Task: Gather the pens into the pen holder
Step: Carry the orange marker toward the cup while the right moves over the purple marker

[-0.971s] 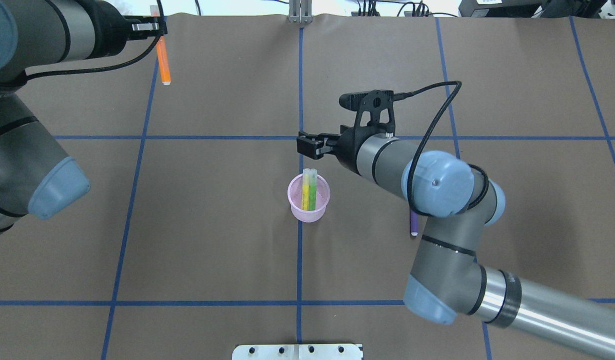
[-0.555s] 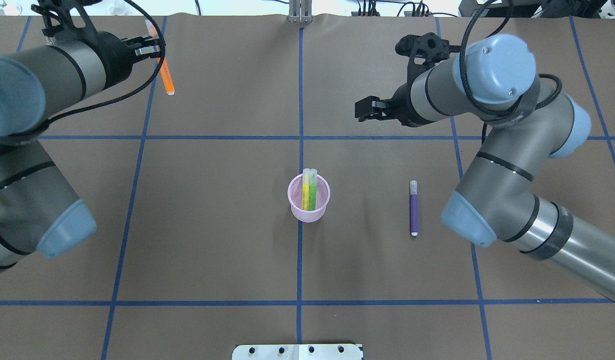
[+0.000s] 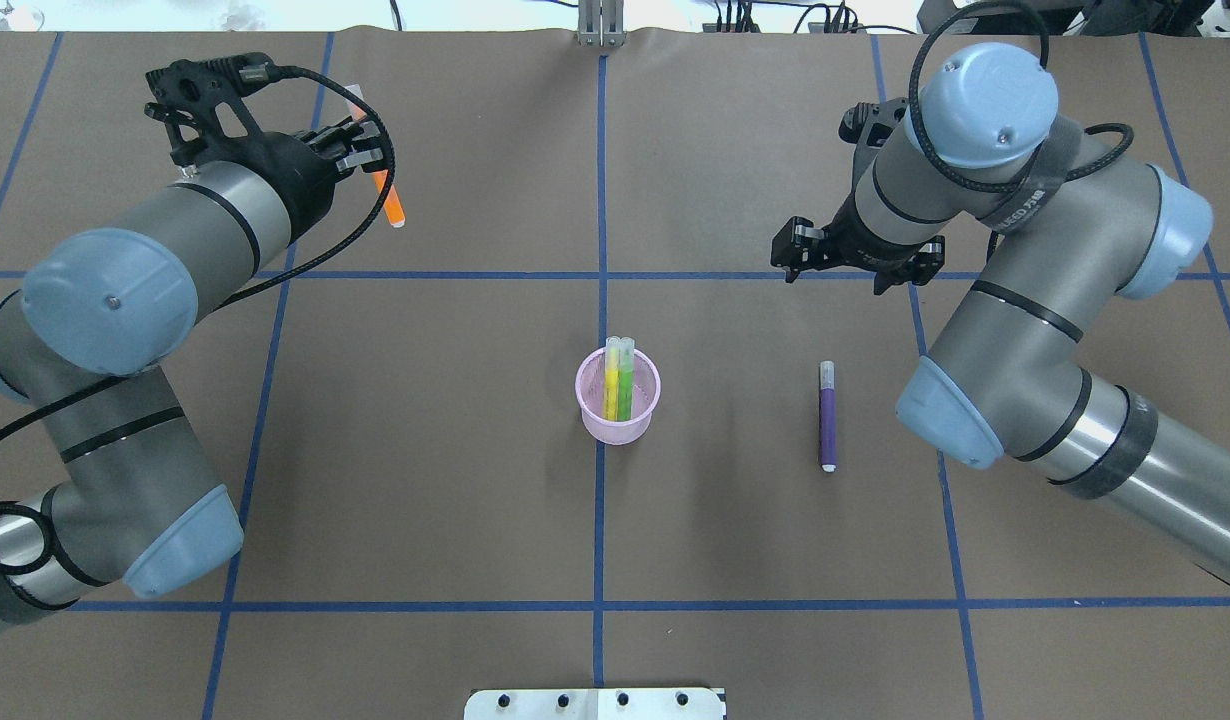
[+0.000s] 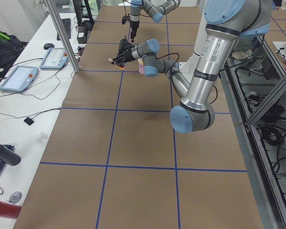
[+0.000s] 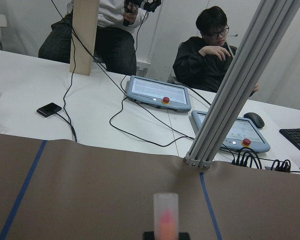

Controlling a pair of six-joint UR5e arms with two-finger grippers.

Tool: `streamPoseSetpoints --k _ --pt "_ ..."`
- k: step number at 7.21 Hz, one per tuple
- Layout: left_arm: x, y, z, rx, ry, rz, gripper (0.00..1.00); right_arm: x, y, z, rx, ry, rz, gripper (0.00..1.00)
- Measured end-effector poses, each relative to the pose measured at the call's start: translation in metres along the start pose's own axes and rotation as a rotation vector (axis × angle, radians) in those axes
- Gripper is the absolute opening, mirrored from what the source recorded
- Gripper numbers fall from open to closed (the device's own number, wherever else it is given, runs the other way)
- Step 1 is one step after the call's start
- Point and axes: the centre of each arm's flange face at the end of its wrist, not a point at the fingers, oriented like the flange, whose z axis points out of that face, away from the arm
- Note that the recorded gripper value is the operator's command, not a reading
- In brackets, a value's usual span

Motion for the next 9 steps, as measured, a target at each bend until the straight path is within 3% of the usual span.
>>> streamPoseSetpoints --k 2,4,7,9 --pt "0.022 0.016 -0.008 0.023 0.027 -0.002 0.0 0.007 -0.002 0.037 -0.055 0.036 -0.005 0.99" --pt "0.042 0.031 -0.018 0.011 0.081 0.007 0.0 0.011 0.002 0.071 -0.075 0.028 -0.025 0.99" --pt "0.054 0.04 -0.028 -0.017 0.177 0.079 0.0 0.011 0.018 0.089 -0.119 0.02 -0.039 0.98" --pt "0.057 0.043 -0.028 -0.033 0.191 0.088 0.0 0.019 0.03 0.099 -0.145 0.03 -0.032 0.96"
